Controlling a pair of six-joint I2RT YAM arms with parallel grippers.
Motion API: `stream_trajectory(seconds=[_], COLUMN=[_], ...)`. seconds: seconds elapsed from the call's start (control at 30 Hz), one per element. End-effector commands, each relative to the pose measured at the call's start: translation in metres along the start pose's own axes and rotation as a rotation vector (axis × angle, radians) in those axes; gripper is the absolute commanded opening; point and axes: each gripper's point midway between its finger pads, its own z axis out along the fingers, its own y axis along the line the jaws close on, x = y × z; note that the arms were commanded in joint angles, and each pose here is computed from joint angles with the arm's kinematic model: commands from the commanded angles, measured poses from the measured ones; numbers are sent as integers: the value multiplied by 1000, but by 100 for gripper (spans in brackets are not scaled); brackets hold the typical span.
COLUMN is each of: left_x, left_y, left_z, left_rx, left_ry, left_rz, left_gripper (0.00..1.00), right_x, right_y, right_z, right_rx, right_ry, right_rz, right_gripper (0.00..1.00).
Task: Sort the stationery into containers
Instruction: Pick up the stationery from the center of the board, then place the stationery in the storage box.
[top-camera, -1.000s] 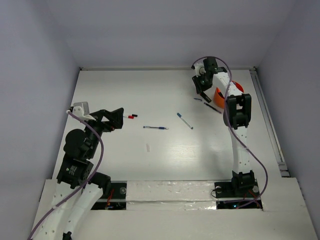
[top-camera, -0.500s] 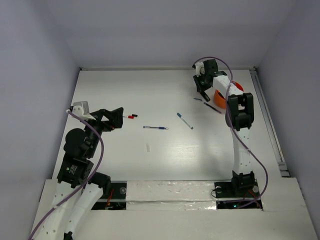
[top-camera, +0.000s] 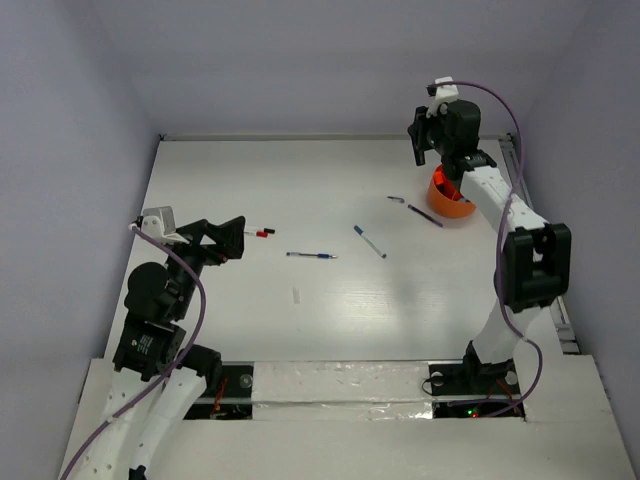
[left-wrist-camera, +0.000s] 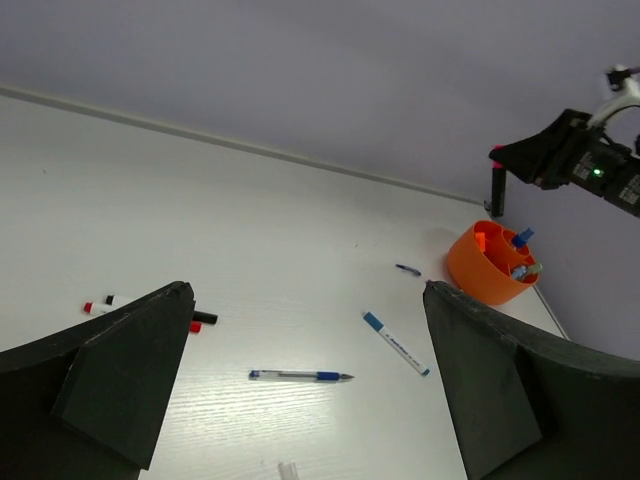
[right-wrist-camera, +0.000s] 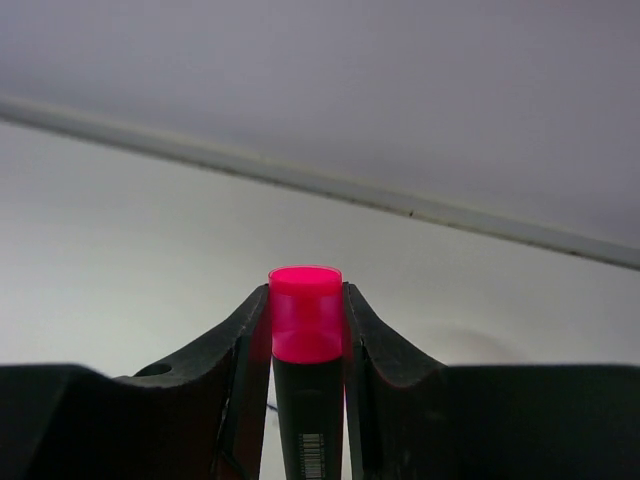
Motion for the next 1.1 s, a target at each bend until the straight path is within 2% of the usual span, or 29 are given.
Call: stream_trajectory(seconds=[0.0,0.07,0.1,0.2,0.33,0.5,0.73,0.83,1.07], left_x=[-14,-14,-14,-15,-15,-15,-14,-14,-14], left_y=[-9,-11,-12,-12,-12,-15,-15,-14,-13], left_z=[-3,-4,-4,-4,-5,-7,-6,-6,-5], left_rx=[45,53,58,60,61,73,73,71,64], left_ry=[-57,-59,-59,-60,-61,-62,-57,-57,-57], left_rz=[-11,-11,-11,-10,-10,-10,-12,-11,-9], left_gripper=[99,99,99,99,99,99,99,99,99], right_x=[-19,-23,-5,0,28,37,13,6,15], right_y=[-22,-40,-43,-50,-66,-81,-89,-96,-94], right_z=[-25,-41,-43,-55,-66,-76,-78,-75,-60], right_rx=[157,268,294,349,459,558,596,608,558], right_ry=[-150,-195,-175,-217,-210,-250,-309,-335,-332], right_rz=[63,81,109,135,152,170,138,63,-15], right_gripper=[1,1,0,0,0,0,0,0,0])
